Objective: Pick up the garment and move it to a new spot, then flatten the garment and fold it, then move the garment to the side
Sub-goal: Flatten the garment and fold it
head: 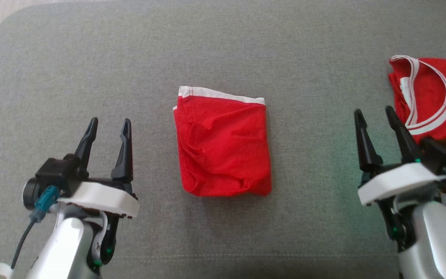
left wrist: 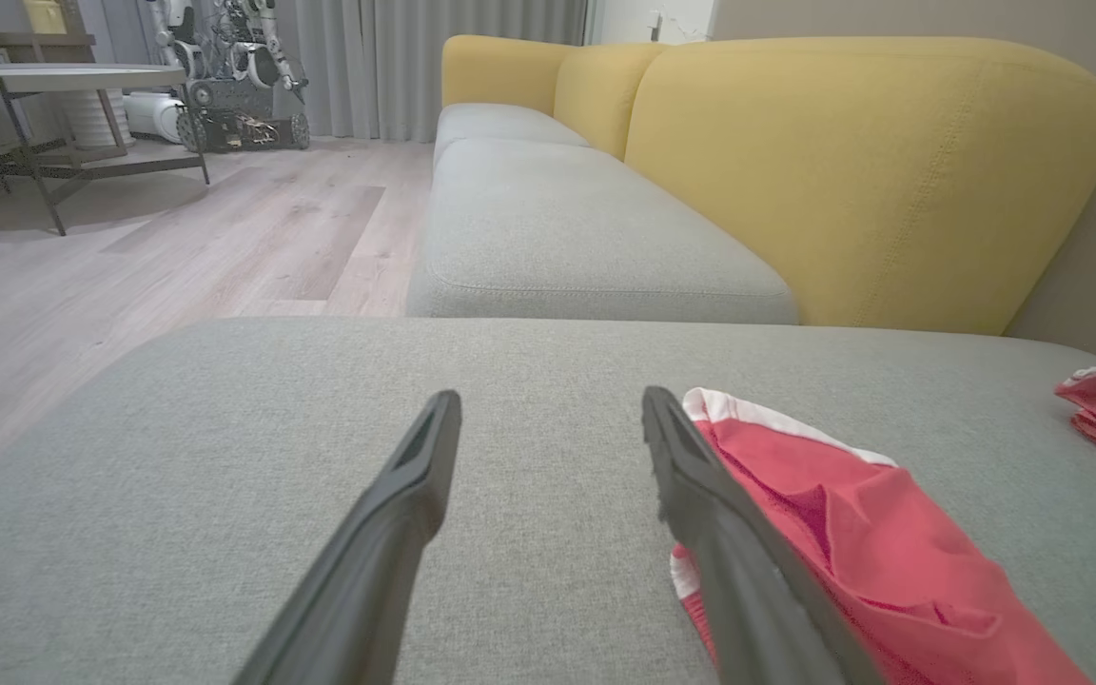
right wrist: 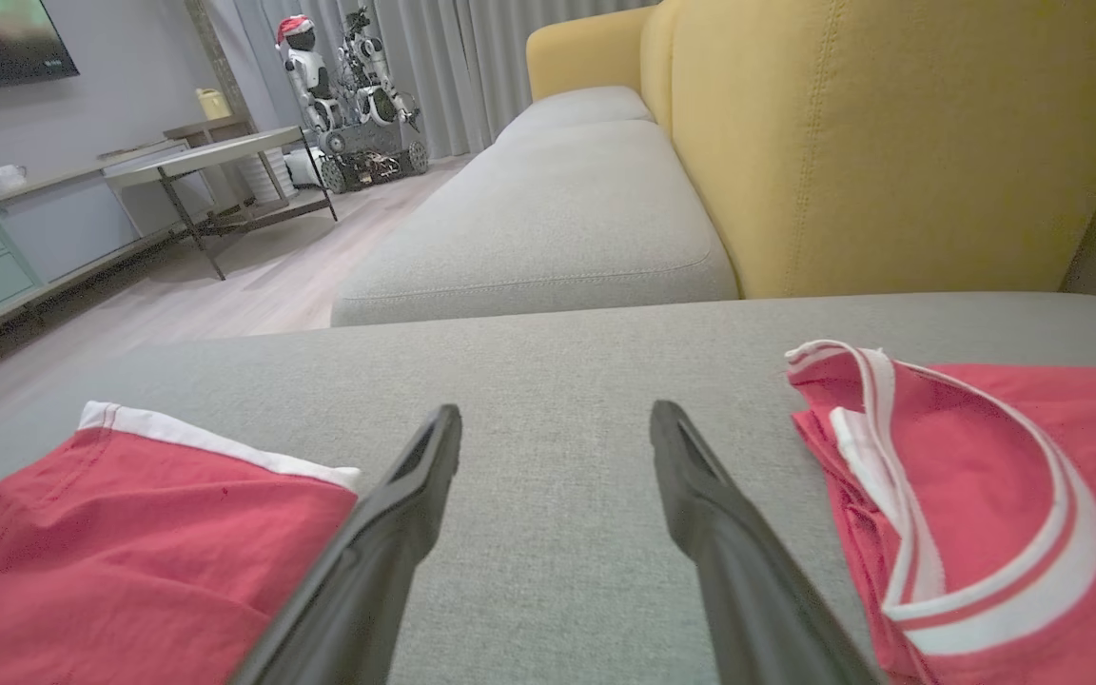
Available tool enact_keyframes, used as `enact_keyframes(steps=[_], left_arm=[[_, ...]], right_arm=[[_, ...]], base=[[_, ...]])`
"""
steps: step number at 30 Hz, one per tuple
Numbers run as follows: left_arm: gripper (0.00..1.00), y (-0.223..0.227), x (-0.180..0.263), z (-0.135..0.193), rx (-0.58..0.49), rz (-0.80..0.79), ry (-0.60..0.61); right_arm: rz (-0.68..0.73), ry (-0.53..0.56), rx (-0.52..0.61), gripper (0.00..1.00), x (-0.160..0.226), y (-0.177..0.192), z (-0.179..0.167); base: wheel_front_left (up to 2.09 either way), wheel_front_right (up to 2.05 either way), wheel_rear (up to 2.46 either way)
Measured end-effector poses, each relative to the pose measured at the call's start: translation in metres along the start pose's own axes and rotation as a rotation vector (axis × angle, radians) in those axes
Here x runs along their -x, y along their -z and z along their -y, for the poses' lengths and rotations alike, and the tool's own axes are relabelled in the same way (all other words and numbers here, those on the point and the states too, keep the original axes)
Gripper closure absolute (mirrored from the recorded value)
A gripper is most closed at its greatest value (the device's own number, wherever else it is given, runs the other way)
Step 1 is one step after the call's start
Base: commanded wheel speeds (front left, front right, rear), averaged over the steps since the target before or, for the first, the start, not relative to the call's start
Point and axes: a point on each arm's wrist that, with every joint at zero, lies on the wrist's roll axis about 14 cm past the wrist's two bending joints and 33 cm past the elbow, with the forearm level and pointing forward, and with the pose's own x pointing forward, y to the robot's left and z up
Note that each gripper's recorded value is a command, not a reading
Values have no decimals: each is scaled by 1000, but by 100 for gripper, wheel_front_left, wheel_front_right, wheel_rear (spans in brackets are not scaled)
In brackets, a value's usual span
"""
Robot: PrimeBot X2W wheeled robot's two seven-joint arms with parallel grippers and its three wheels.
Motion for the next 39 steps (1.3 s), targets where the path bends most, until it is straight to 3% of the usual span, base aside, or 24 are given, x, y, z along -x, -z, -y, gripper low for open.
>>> enact_keyframes(steps=[21,22,23,24,28,34,39], left_arm=[[0,4,1,2,0,-26,9],[0,4,1,2,-1,-27,8],[0,4,2,1,-1,-27,7],[0,4,2,1,-1,-28,5],[0,4,5,-3,-3,-30,-5],[0,5,9,-11,-9,-36,-27],[0,3,8,-13,-3,-24,-34]], right_arm=[[8,32,27,0,15,-13,5],[7,30,26,16,14,-13,4],[2,24,26,91,13,-12,3],[-5,14,26,100,12,-11,-1],[-44,-60,24,100,1,1,-25],[-99,-292,30,100,-25,17,-101],[-222,-444,30,100,-24,59,-149]], base=[[0,0,0],[0,0,0],[0,0,0],[0,0,0],[0,0,0],[0,0,0],[0,0,0]])
